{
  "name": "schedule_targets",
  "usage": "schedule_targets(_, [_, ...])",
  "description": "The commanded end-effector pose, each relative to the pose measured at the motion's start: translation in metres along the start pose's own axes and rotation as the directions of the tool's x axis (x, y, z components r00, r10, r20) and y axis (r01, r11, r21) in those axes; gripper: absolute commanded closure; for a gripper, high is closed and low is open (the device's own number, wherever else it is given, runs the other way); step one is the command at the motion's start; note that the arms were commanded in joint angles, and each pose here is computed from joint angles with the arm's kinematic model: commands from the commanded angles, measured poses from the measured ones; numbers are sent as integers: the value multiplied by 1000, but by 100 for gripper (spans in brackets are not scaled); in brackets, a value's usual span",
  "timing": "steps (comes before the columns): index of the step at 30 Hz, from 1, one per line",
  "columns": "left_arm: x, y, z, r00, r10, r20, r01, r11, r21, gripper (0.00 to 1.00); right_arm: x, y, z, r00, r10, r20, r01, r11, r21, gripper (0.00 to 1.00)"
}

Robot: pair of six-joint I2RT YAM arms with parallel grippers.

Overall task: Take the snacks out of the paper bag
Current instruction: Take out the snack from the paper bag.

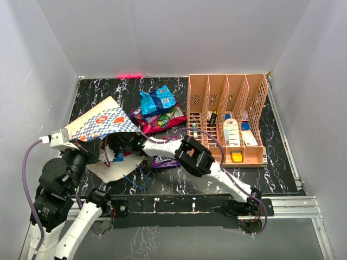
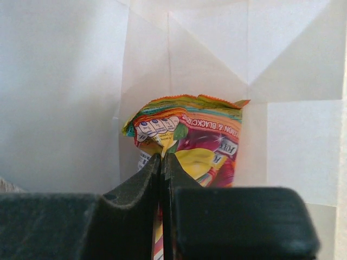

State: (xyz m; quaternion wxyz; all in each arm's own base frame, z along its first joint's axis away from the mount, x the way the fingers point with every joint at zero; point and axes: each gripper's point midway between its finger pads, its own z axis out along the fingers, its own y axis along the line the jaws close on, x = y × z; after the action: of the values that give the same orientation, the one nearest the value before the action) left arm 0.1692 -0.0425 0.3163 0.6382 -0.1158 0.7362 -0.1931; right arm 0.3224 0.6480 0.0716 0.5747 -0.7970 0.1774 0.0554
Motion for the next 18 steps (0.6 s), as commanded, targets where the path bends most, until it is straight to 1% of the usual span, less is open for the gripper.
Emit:
schedule_targets(1, [-21,1,-2,998,-7,69,8,1000,-25,100,-51,-95,-34,991,-101,93,85,983,161,93])
schedule_targets(12, [-18,3,1,998,-16,67,19,999,-37,100,-102,-98,-70,970,-73,230,48,992,113,92])
schedule_targets(15, [-18,4,2,998,-16,68,19,999,-42,100,-109,-93,-80,968,-51,246,27,994,102,92])
schedule_targets(18, [-16,5,3,998,-13,65,16,999,-46,100,-116,-96,-91,967,-57,247,30,993,112,92])
